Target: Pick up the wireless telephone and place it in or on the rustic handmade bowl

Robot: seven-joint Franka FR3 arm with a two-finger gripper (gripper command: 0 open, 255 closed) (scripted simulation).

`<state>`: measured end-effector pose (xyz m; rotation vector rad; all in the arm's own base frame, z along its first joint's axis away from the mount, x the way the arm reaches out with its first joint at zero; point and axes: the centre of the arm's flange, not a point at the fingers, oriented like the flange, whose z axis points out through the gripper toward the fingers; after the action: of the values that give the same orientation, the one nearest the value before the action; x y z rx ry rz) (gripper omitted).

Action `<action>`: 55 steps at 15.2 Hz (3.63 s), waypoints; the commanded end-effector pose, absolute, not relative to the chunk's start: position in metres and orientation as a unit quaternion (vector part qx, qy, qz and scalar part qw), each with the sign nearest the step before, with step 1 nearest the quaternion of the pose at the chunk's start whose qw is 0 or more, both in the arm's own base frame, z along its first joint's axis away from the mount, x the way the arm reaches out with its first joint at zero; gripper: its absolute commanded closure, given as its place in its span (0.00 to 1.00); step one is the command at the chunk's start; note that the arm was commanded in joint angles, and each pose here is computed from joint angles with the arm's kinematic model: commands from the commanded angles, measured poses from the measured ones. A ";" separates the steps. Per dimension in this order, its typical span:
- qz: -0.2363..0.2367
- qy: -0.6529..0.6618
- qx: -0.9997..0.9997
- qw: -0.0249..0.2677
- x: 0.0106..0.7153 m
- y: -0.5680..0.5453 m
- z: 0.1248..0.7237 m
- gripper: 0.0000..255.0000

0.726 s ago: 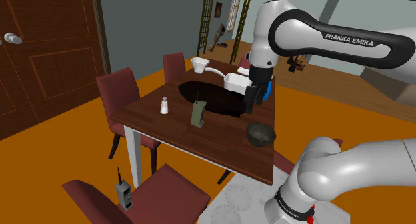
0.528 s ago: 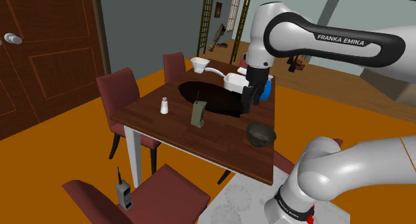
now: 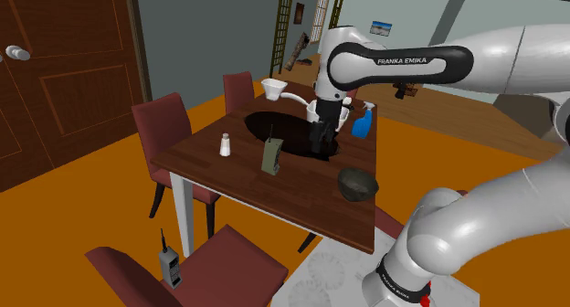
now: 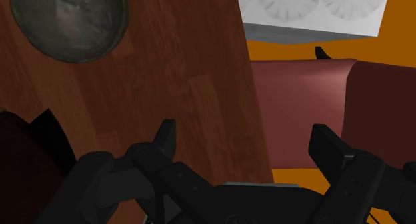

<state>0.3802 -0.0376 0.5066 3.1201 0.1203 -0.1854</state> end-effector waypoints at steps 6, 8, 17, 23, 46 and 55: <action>-0.050 0.057 0.997 0.007 0.452 -0.070 0.465 0.00; -0.047 0.062 0.997 0.007 0.473 -0.079 0.453 0.00; -0.036 0.085 0.996 0.007 0.569 -0.115 0.400 0.00; -0.032 0.094 0.995 0.007 0.606 -0.129 0.369 0.00; -0.032 0.094 0.995 0.007 0.604 -0.129 0.340 1.00; -0.032 0.094 0.995 0.007 0.604 -0.129 0.387 1.00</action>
<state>0.6034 -0.1291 0.3821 3.1119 0.2922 -0.0994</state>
